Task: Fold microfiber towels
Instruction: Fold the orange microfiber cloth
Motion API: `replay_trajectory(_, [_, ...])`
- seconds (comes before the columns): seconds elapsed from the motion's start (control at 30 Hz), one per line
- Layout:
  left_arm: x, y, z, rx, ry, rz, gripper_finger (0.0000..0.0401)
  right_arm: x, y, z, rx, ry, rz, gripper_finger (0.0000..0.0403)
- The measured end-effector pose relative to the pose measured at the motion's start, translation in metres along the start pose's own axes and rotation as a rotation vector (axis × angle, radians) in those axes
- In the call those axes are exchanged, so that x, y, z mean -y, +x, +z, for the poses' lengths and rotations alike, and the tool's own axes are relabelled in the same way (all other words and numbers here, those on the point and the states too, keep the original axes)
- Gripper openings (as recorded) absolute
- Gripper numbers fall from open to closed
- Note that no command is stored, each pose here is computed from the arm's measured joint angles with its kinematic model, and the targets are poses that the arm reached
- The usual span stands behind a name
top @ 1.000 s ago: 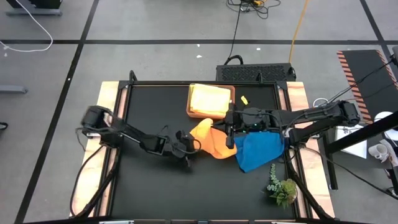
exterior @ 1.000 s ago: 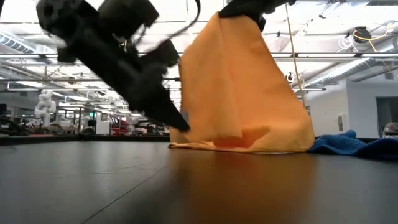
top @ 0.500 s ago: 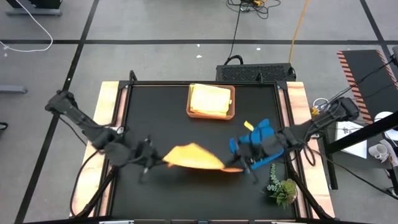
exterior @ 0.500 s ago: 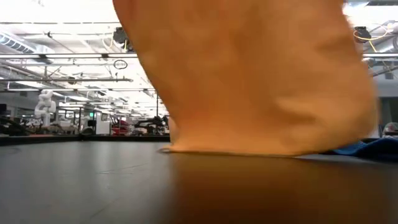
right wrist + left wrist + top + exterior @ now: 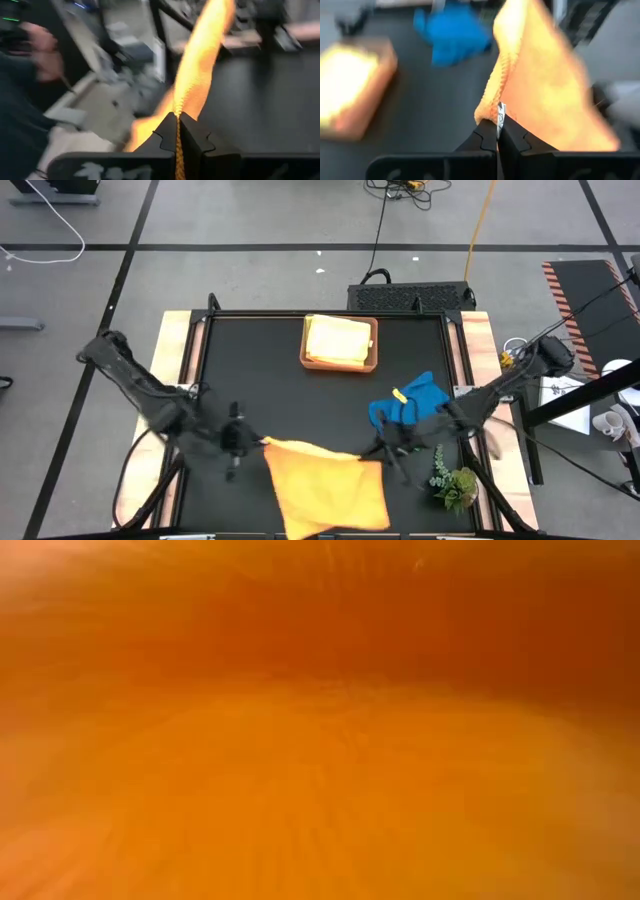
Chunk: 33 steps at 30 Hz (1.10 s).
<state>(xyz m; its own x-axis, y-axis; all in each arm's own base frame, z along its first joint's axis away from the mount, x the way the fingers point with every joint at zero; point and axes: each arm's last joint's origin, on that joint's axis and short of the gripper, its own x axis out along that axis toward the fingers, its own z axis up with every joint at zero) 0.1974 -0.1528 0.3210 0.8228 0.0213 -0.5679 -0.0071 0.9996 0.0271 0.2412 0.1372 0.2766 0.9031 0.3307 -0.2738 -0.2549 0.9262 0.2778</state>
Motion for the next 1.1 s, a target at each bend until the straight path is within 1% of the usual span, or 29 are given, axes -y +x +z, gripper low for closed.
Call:
replay_trajectory(0.1, [-0.010,0.032,-0.026,-0.121,-0.035,0.043,0.0001,0.027,0.011,-0.030,-0.096,0.060,-0.100,0.0000])
replay_trajectory(0.2, [-0.026,0.057,-0.046,-0.192,-0.064,0.089,0.0001,0.053,0.019,-0.057,-0.181,0.116,-0.202,0.0002])
replay_trajectory(0.27, [-0.041,0.067,-0.055,-0.232,-0.047,0.144,0.0001,0.068,0.023,-0.069,-0.214,0.130,-0.256,0.0009])
replay_trajectory(0.33, [-0.055,0.074,-0.057,-0.237,-0.020,0.211,0.0001,0.081,0.026,-0.077,-0.247,0.135,-0.296,0.0020])
replay_trajectory(0.43, [-0.078,0.080,-0.057,-0.265,0.026,0.332,0.0001,0.095,0.031,-0.083,-0.289,0.132,-0.300,0.0043])
replay_trajectory(0.5, [-0.092,0.083,-0.051,-0.253,0.053,0.382,0.0001,0.103,0.033,-0.081,-0.290,0.116,-0.317,0.0062])
replay_trajectory(0.57, [-0.103,0.086,-0.049,-0.260,0.097,0.406,0.0001,0.109,0.033,-0.075,-0.269,0.090,-0.336,0.0080])
replay_trajectory(0.63, [-0.109,0.089,-0.046,-0.260,0.131,0.398,0.0000,0.115,0.029,-0.069,-0.249,0.072,-0.352,0.0099])
replay_trajectory(0.73, [-0.103,0.097,-0.046,-0.271,0.190,0.292,0.0000,0.121,0.023,-0.061,-0.221,0.038,-0.380,0.0121])
replay_trajectory(0.8, [-0.092,0.103,-0.050,-0.285,0.223,0.222,0.0000,0.125,0.022,-0.057,-0.199,0.020,-0.400,0.0132])
replay_trajectory(0.87, [-0.080,0.111,-0.053,-0.285,0.250,0.187,0.0000,0.131,0.022,-0.058,-0.206,0.025,-0.419,0.0139])
replay_trajectory(0.93, [-0.068,0.120,-0.062,-0.320,0.290,0.161,0.0000,0.141,0.025,-0.060,-0.193,0.062,-0.447,0.0143])
replay_trajectory(1.0, [-0.057,0.130,-0.068,-0.323,0.307,0.142,0.0000,0.153,0.028,-0.066,-0.212,0.116,-0.476,0.0144])
replay_trajectory(1.1, [-0.046,0.140,-0.077,-0.343,0.322,0.129,0.0001,0.172,0.033,-0.071,-0.201,0.174,-0.476,0.0144])
